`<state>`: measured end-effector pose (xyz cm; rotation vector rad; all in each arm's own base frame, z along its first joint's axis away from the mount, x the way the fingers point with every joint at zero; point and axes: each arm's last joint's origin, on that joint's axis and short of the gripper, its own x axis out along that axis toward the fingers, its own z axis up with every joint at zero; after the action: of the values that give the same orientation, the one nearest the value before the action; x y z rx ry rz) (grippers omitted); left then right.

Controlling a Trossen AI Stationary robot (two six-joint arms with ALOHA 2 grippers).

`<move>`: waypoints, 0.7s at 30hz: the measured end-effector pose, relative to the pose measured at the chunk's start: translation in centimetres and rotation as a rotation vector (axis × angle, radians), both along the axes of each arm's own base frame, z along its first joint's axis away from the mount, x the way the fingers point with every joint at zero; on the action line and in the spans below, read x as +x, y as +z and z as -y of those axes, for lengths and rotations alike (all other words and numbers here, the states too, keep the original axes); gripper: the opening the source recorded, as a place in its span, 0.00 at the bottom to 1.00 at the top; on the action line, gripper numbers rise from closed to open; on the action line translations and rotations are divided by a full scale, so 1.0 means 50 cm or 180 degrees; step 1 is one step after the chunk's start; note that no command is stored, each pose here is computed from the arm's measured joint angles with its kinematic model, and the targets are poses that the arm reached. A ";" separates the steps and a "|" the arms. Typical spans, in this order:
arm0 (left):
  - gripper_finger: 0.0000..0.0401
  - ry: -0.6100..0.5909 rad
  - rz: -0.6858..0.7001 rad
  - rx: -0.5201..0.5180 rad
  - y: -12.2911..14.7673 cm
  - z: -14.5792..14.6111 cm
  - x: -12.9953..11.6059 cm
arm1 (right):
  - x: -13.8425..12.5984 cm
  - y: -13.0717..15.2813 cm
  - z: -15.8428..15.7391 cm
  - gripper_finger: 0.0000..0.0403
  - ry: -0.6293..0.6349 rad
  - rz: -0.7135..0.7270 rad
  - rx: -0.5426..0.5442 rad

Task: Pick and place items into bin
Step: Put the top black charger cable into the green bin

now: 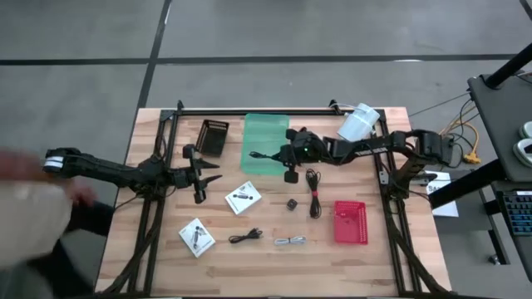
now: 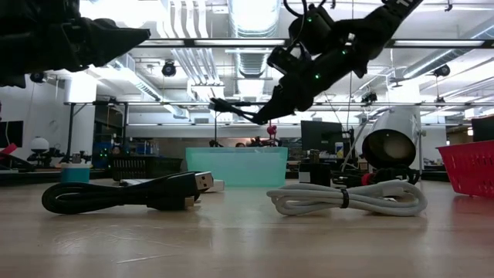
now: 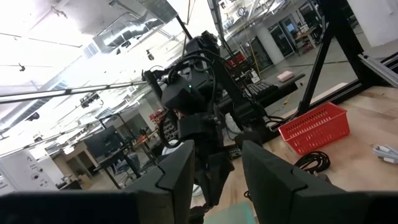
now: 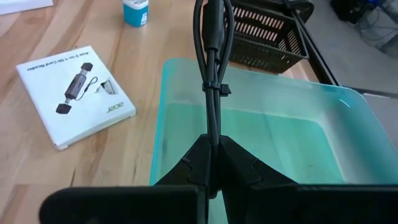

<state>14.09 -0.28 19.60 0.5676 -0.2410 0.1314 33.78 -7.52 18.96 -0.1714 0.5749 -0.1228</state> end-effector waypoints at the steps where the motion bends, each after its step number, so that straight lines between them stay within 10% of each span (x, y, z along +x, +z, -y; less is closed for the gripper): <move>1: 0.30 0.0000 0.0000 -0.0001 0.000 0.000 0.000 | 0.001 0.003 0.000 0.02 0.0000 -0.0025 0.0005; 21: 0.30 0.0000 0.0000 -0.0001 0.000 0.000 0.000 | 0.000 0.015 0.017 0.02 -0.0021 -0.0362 0.0019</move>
<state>14.09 -0.28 19.60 0.5673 -0.2410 0.1313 33.80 -8.38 19.70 -0.1715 0.6892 -0.1181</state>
